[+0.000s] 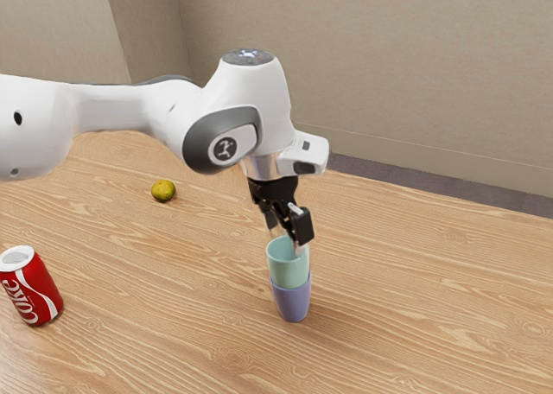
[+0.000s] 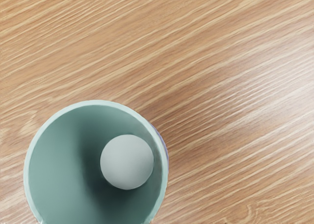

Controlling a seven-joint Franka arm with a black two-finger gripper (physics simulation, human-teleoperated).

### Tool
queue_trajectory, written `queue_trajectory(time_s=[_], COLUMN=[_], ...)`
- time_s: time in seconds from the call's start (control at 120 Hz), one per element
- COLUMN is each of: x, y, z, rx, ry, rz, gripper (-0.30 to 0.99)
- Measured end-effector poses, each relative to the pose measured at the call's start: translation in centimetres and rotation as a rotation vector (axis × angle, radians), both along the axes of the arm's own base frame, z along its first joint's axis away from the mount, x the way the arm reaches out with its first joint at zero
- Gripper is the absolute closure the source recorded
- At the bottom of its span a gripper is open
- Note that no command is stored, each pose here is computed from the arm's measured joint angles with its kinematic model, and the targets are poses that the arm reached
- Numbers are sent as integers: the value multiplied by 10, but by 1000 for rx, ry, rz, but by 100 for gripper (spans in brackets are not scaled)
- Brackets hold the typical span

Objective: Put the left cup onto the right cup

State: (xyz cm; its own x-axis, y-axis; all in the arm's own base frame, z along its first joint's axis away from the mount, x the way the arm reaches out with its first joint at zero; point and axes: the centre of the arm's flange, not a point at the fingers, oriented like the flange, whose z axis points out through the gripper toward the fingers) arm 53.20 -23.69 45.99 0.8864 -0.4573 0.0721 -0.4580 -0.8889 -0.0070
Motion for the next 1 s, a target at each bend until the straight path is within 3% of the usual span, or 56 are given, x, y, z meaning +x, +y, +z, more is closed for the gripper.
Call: queue_trajectory(time_s=[0.183, 0.425, 0.558, 0.65, 1.0], x=[-7, 21, 70, 81, 70], y=[11, 29, 123, 170, 167], z=[38, 96, 114, 119, 136], rx=[0, 0, 7, 9, 0], ry=[-12, -36, -50, -41, -34], rz=[9, 44, 203, 271, 226], gripper=[3, 1, 1, 0, 0])
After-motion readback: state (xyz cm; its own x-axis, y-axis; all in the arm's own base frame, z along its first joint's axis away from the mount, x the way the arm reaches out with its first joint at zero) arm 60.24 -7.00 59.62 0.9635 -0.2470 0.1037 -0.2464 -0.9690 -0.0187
